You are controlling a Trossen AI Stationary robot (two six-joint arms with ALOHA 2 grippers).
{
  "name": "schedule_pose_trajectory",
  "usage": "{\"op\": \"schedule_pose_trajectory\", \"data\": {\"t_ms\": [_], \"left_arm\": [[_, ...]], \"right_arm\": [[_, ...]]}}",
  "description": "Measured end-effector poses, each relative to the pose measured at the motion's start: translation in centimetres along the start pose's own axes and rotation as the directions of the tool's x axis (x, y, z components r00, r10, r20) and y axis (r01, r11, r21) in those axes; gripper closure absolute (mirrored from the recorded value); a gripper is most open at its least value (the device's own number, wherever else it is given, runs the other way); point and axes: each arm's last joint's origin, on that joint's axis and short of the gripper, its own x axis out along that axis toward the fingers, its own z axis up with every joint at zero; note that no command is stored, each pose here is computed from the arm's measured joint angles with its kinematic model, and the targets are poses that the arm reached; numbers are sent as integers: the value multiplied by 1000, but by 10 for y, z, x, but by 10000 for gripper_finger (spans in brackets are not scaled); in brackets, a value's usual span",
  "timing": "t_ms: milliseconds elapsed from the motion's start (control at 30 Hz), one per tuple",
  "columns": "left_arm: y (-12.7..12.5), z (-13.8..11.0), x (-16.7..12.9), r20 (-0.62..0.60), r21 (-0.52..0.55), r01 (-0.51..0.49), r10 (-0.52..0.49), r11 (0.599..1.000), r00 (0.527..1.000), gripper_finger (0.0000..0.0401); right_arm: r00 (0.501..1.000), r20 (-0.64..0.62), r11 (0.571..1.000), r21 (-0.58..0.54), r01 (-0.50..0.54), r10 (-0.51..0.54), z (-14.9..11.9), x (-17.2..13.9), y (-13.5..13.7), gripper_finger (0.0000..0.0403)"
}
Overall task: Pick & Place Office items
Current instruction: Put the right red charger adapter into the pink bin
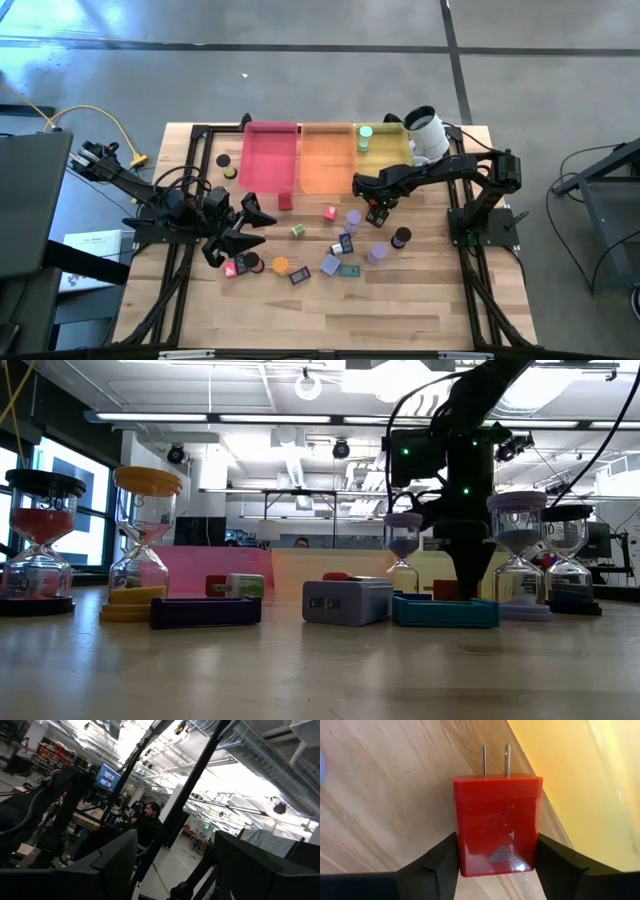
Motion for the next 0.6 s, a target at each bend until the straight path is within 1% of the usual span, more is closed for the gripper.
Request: {"op": "schedule_pose_trajectory", "data": {"t_ms": [133, 367, 500, 600], "left_arm": [[-1, -1, 0, -7, -2, 11, -11, 1000, 1000, 141], [-2, -1, -1, -10, 3, 16, -16, 1000, 1000, 141], [-2, -1, -1, -10, 10, 16, -16, 1000, 1000, 141], [-2, -1, -1, -10, 40, 16, -16, 999, 1000, 141]], "right_arm": [[1000, -9, 1000, 8, -25, 25, 0, 0, 1, 204], [999, -40, 1000, -3, -15, 15, -8, -4, 5, 204], [1000, -8, 1000, -1, -22, 22, -12, -16, 6, 204], [999, 22, 999, 13, -34, 33, -16, -28, 6, 204]]}}
